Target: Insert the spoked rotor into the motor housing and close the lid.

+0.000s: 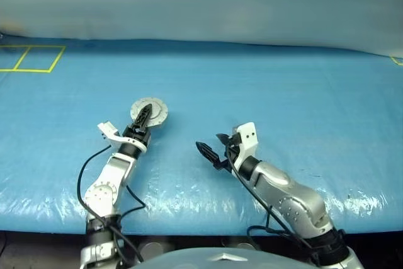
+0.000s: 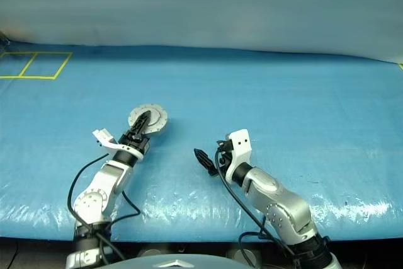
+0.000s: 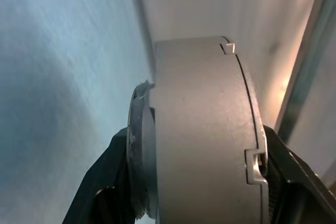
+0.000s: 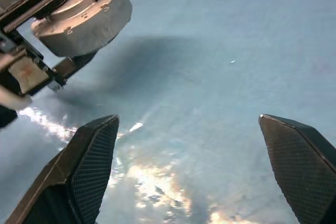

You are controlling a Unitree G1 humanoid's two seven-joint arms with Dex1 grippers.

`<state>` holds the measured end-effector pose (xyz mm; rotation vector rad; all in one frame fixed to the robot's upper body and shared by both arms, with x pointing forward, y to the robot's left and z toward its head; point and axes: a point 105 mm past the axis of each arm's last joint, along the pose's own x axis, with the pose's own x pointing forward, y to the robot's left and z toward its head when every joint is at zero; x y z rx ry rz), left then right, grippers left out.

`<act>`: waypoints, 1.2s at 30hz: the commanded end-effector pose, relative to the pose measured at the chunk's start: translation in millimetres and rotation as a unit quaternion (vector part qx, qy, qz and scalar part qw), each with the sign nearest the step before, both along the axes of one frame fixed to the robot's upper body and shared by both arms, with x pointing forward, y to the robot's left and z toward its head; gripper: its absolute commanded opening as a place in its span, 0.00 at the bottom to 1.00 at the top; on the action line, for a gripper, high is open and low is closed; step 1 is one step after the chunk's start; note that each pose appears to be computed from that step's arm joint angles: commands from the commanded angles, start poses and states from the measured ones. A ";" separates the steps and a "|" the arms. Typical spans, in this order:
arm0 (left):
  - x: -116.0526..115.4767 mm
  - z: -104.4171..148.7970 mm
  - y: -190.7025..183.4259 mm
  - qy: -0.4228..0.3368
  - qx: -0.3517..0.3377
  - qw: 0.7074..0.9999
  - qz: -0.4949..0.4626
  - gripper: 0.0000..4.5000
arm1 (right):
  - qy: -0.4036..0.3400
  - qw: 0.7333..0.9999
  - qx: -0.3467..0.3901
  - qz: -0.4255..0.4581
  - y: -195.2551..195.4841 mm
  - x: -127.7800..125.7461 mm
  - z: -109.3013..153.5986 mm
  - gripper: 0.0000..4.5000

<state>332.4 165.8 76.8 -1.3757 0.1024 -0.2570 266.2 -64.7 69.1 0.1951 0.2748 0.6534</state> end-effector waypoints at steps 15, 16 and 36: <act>82.9 16.5 -7.6 0.000 0.057 0.998 -0.009 0.54 | -0.132 0.991 -0.037 -0.012 1.2 -5.6 2.9 1.00; 82.8 12.6 -7.3 0.010 0.062 0.998 -0.008 0.54 | -0.129 0.991 -0.036 -0.011 1.9 -6.0 2.1 1.00; -19.4 -34.2 17.6 0.113 0.088 0.989 -0.033 0.99 | -0.117 0.991 -0.023 0.062 27.2 -6.1 -0.5 1.00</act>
